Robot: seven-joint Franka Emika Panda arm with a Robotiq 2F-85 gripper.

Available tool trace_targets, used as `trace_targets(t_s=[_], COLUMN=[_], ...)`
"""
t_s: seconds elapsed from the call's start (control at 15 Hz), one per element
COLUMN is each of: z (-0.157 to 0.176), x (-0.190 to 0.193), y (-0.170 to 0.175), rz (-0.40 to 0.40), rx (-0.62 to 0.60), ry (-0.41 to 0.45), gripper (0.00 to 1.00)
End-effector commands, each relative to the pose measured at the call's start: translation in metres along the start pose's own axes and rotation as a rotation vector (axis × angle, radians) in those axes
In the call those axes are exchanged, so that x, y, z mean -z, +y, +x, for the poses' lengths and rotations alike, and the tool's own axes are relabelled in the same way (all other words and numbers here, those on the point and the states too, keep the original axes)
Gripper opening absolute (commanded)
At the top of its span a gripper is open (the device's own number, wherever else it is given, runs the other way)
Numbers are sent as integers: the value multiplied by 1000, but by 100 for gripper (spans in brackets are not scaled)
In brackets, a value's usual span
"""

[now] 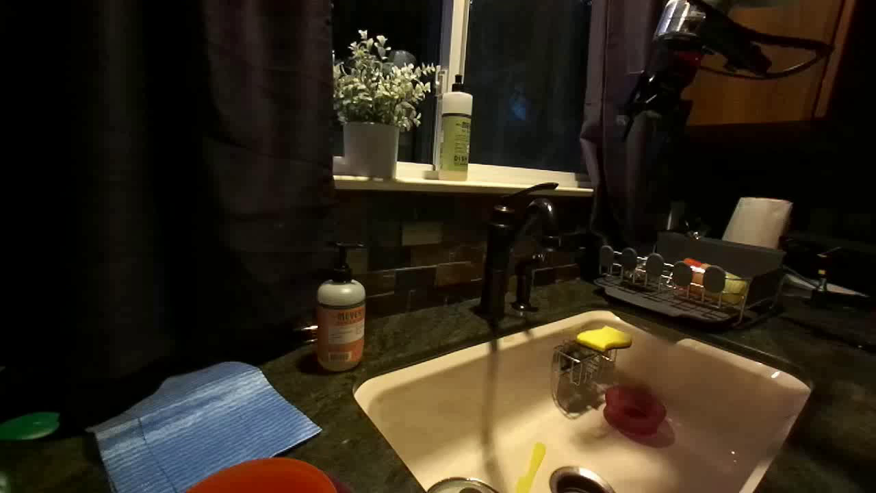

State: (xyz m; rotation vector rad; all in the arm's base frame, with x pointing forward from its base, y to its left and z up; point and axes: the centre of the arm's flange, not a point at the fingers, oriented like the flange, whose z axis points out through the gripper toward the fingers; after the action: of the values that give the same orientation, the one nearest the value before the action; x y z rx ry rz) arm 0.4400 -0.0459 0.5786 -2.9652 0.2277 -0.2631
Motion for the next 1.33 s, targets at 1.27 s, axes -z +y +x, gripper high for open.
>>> trace_targets(t_s=[1.27], z=[23], x=[-38], y=[166], rz=[-320], rx=[-285], ry=[-19], gripper=[100])
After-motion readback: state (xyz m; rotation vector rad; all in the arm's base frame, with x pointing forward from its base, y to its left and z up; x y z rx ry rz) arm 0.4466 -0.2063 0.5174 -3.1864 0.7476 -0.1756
